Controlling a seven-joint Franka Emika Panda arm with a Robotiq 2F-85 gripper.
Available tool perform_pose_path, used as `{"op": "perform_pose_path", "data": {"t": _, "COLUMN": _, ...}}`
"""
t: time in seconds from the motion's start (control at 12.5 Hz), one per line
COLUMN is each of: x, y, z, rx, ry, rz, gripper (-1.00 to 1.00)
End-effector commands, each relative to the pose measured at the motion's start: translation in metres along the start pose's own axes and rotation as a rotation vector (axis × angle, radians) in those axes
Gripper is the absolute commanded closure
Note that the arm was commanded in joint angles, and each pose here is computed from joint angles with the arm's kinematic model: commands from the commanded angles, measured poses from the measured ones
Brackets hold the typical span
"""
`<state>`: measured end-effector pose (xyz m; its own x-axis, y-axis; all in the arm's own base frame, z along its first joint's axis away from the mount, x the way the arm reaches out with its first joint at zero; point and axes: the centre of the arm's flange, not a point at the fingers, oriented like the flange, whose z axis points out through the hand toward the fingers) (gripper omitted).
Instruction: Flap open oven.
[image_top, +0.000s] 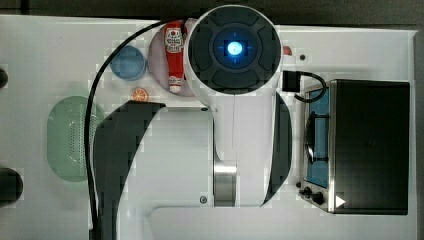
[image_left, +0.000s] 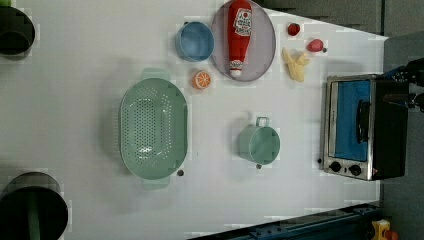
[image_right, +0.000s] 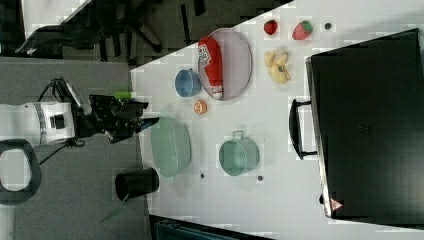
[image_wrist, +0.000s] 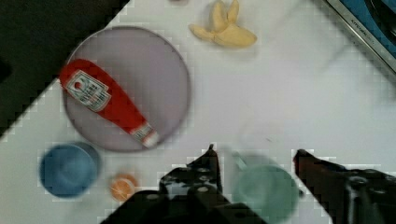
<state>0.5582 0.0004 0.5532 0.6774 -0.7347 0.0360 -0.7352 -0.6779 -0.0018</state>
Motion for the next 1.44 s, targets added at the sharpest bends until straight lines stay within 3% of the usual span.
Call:
{"op": "perform_pose_path", "data": {"t": 0.08, "x": -0.039, "y": 0.089, "z": -0.059, "rx": -0.005, "ry": -0.033, "rz": 0.04, "gripper": -0.58}}
{"op": "perform_pose_path", "data": {"t": 0.24, "x": -0.039, "y": 0.089, "z": -0.059, "rx": -0.005, "ry": -0.033, "rz": 0.04, "gripper": -1.0}}
{"op": "perform_pose_path", "data": {"t": 0.56, "x": -0.039, "y": 0.089, "z": -0.059, "rx": -0.005, "ry": -0.033, "rz": 0.04, "gripper": -1.0}}
{"op": "perform_pose_path", "data": {"t": 0.64, "x": -0.039, "y": 0.089, "z": -0.059, "rx": -0.005, "ry": -0.033, "rz": 0.04, "gripper": -0.9}}
{"op": "perform_pose_path", "data": {"t": 1.12, "x": -0.033, "y": 0.096, "z": -0.051, "rx": -0.015, "ry": -0.048, "rz": 0.057, "gripper": 0.54}}
{"op": "perform_pose_path", "data": {"t": 1.2, "x": -0.031, "y": 0.099, "z": -0.045, "rx": -0.023, "ry": -0.057, "rz": 0.064, "gripper": 0.65}}
{"op": "perform_pose_path", "data": {"t": 1.44, "x": -0.025, "y": 0.108, "z": -0.016, "rx": -0.066, "ry": -0.092, "rz": 0.032, "gripper": 0.65}}
